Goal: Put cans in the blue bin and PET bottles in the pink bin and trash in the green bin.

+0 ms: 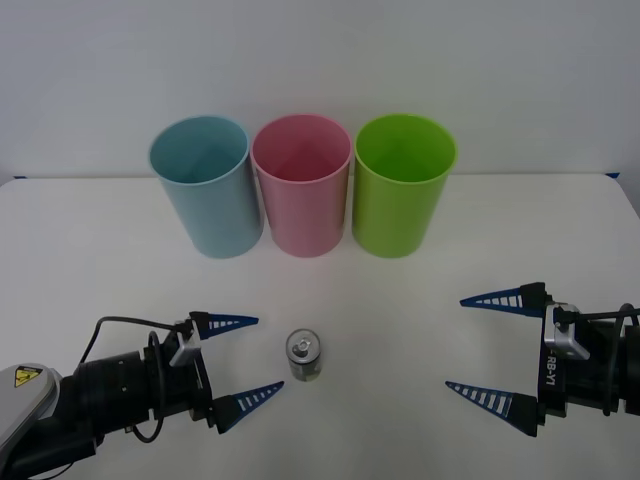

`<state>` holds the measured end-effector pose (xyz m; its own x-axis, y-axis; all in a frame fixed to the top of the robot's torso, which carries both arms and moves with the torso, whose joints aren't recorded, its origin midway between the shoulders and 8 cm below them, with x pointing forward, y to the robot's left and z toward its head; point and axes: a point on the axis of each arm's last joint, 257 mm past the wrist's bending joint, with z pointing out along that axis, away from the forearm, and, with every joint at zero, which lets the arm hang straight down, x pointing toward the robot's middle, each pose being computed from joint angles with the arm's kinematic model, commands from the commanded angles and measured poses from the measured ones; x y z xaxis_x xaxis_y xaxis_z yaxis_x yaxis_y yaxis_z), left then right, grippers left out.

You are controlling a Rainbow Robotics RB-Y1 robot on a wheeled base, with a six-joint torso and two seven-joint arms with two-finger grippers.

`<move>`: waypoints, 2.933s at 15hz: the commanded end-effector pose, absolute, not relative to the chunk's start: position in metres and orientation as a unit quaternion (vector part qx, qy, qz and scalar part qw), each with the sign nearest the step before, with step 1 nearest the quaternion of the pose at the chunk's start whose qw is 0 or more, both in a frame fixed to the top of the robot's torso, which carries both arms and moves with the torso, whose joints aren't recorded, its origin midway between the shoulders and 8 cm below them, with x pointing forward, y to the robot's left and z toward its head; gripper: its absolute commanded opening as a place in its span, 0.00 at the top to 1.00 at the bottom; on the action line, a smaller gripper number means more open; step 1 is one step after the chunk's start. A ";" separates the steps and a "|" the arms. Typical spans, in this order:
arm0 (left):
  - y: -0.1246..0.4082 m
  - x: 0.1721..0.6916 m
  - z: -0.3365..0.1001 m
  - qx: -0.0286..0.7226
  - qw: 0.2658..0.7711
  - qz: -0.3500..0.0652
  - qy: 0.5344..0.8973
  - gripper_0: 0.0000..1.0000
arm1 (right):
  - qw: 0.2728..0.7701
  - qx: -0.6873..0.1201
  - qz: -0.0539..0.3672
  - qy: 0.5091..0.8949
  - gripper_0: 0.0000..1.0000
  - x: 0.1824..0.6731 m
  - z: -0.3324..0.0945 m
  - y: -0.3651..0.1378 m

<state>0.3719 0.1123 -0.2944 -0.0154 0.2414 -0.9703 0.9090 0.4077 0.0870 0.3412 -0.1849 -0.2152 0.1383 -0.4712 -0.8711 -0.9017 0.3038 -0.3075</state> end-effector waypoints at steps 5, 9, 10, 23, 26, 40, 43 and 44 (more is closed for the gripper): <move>0.085 0.384 -0.309 0.455 0.528 -0.296 0.654 0.00 | 0.515 -0.552 0.209 0.622 0.00 0.341 -0.215 -0.185; 0.064 0.388 -0.317 0.447 0.516 -0.301 0.666 0.00 | 0.515 -0.552 0.209 0.622 0.00 0.341 -0.215 -0.185; 0.059 0.389 -0.317 0.442 0.514 -0.306 0.669 0.00 | 0.515 -0.552 0.209 0.622 0.00 0.341 -0.215 -0.185; 0.019 0.403 -0.322 0.441 0.521 -0.288 0.672 0.57 | 0.515 -0.552 0.209 0.622 0.00 0.341 -0.215 -0.185; 0.011 0.411 -0.331 0.438 0.515 -0.286 0.679 0.96 | 0.515 -0.552 0.209 0.622 0.00 0.341 -0.215 -0.185; 0.004 0.416 -0.332 0.431 0.512 -0.293 0.683 0.99 | 0.515 -0.552 0.209 0.622 0.00 0.341 -0.215 -0.185; -0.002 0.412 -0.321 0.422 0.517 -0.311 0.676 0.99 | 0.515 -0.552 0.209 0.622 0.00 0.341 -0.215 -0.185; -0.007 0.409 -0.308 0.419 0.526 -0.319 0.668 0.99 | 0.515 -0.552 0.209 0.622 0.00 0.341 -0.215 -0.185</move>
